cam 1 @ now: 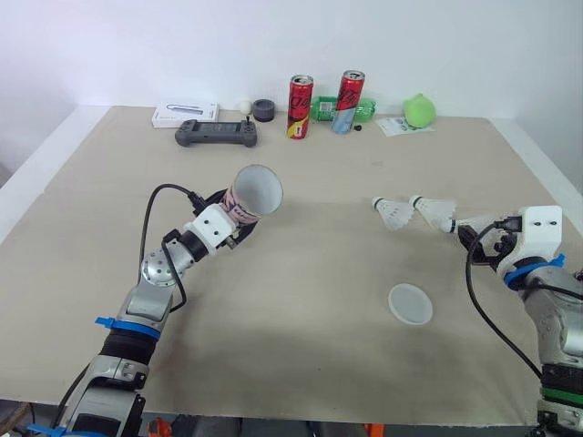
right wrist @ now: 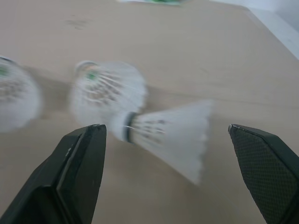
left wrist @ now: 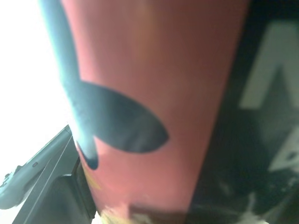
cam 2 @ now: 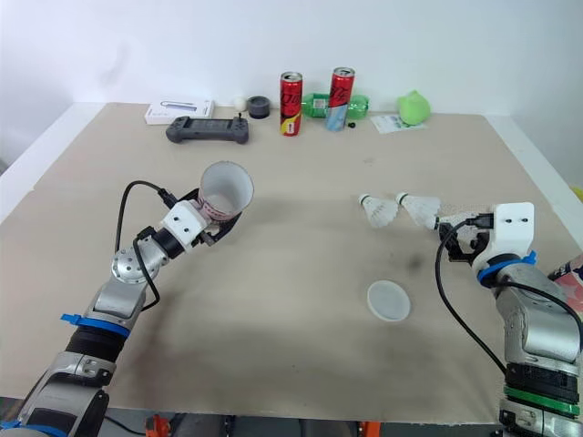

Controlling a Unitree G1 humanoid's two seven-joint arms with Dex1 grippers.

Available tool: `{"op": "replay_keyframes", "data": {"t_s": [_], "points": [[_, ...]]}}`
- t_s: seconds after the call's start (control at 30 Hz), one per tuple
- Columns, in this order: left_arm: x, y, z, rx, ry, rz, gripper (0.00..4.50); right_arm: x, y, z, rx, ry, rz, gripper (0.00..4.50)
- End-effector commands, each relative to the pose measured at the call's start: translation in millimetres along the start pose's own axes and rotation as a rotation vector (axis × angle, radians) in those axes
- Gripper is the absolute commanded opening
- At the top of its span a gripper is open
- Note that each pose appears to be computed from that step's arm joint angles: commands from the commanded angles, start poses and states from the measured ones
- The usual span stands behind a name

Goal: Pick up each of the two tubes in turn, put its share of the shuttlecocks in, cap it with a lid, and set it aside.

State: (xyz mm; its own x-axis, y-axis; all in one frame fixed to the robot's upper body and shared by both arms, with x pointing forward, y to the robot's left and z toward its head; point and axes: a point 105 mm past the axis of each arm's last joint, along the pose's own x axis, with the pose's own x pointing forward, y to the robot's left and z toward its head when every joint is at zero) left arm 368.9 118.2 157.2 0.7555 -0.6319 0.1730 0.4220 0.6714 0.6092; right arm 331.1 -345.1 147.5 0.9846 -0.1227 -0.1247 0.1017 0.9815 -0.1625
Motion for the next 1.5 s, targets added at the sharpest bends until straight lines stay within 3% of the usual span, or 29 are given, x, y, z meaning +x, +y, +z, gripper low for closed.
{"op": "replay_keyframes", "data": {"t_s": [0.03,0.33,0.43,0.67,0.93,1.03,1.13,1.27,1.37,1.5], "points": [[1,6,12,0.032,-0.046,0.014,3.60,3,-8,13,-0.008,-0.056,-0.001,4.50],[1,5,13,0.028,-0.048,0.008,3.60,20,-10,-2,0.002,-0.033,-0.012,4.50],[0,5,14,0.028,-0.048,0.009,3.57,20,-16,-5,0.010,-0.032,-0.034,3.70],[0,3,15,0.025,-0.050,0.007,3.57,14,-16,-11,0.024,-0.022,-0.029,0.08],[0,3,15,0.020,-0.052,0.004,3.57,-8,-12,-5,0.028,-0.045,0.015,0.03],[2,1,14,0.018,-0.050,-0.004,3.57,-26,0,22,0.032,-0.144,0.119,0.03],[4,-2,11,0.016,-0.036,-0.014,3.57,-52,43,69,0.065,-0.300,0.387,0.03],[8,-7,1,0.032,0.026,-0.036,3.57,-91,128,118,0.003,-0.353,0.810,0.03],[12,-10,-9,0.053,0.092,-0.041,3.57,-107,178,133,-0.121,-0.372,0.984,0.03],[16,-9,-12,0.061,0.127,-0.025,3.57,-111,221,130,-0.253,-0.379,1.073,0.03]]}}
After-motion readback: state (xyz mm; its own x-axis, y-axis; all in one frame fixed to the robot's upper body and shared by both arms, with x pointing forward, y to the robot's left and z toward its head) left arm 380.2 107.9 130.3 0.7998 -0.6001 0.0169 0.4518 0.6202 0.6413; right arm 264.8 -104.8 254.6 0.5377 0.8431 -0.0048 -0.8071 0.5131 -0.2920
